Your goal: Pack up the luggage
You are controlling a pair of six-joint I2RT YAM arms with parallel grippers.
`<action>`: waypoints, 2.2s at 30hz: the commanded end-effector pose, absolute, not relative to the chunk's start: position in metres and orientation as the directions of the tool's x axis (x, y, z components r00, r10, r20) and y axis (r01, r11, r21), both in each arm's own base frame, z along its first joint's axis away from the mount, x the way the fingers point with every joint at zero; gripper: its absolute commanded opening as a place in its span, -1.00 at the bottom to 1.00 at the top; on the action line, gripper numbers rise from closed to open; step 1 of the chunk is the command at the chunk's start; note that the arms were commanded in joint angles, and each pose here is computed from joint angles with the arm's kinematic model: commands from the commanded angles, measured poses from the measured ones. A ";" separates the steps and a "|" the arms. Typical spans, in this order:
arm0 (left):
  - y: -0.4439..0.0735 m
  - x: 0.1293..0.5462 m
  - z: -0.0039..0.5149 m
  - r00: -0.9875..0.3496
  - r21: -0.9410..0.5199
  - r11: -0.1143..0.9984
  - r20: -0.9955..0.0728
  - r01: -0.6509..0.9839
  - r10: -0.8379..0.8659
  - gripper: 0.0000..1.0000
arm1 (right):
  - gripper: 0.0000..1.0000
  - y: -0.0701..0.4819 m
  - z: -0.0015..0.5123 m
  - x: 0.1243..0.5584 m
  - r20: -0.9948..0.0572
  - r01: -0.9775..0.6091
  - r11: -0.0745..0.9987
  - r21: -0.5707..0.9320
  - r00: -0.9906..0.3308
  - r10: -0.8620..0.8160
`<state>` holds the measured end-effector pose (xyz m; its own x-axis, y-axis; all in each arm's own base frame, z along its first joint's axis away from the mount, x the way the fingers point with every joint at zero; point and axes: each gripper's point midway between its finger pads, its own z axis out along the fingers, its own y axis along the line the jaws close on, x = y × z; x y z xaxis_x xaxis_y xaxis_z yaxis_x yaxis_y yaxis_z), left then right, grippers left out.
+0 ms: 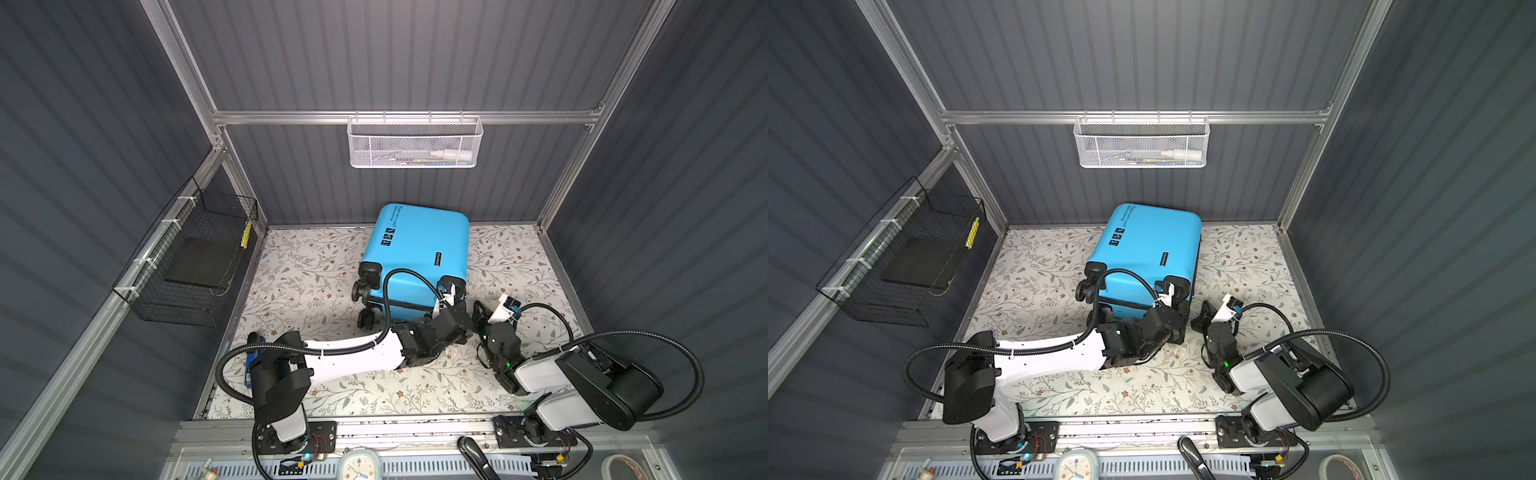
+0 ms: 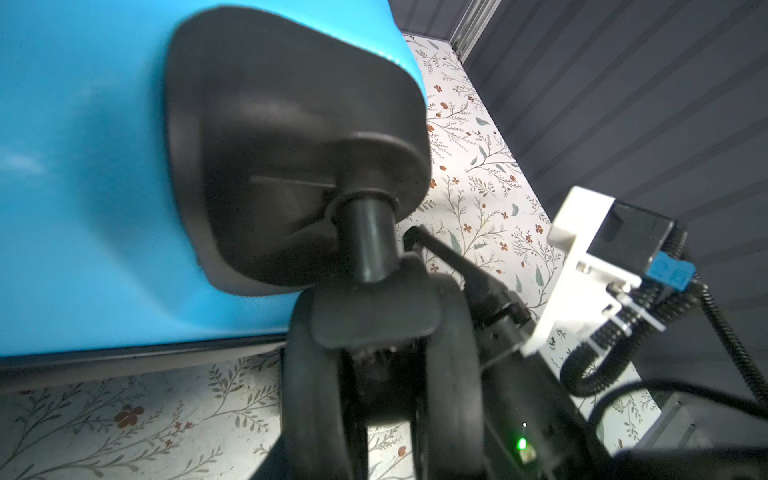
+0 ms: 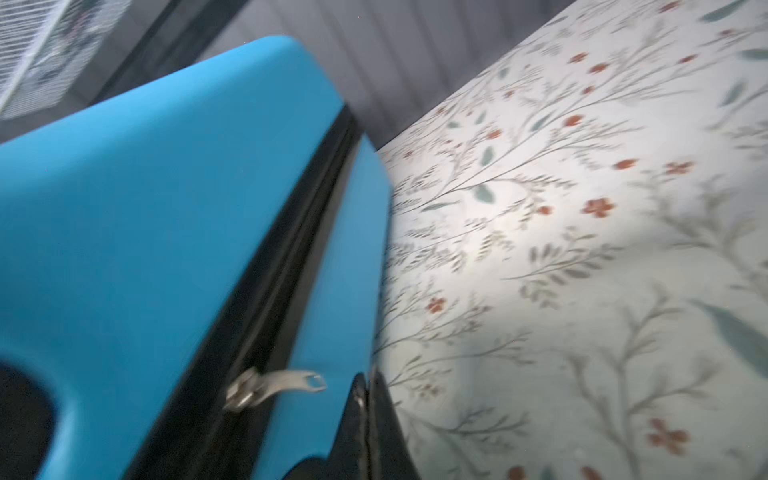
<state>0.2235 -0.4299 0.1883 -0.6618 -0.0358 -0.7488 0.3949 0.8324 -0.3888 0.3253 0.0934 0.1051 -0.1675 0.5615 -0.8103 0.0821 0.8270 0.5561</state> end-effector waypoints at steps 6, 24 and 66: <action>-0.413 0.201 0.197 -0.694 -0.443 0.791 -0.719 0.421 -0.034 -1.00 | -1.00 0.077 0.096 0.346 -0.781 0.145 0.803 0.578 -0.187 0.596; -0.381 0.201 0.209 -0.656 -0.395 0.820 -0.754 0.415 -0.032 -1.00 | -0.24 0.128 0.100 0.283 -0.825 -0.250 0.817 0.520 -0.394 0.405; -0.376 0.198 0.217 -0.651 -0.343 0.831 -0.758 0.438 0.030 -1.00 | -0.33 0.207 0.114 0.284 -0.907 -0.655 0.674 0.342 -0.418 0.054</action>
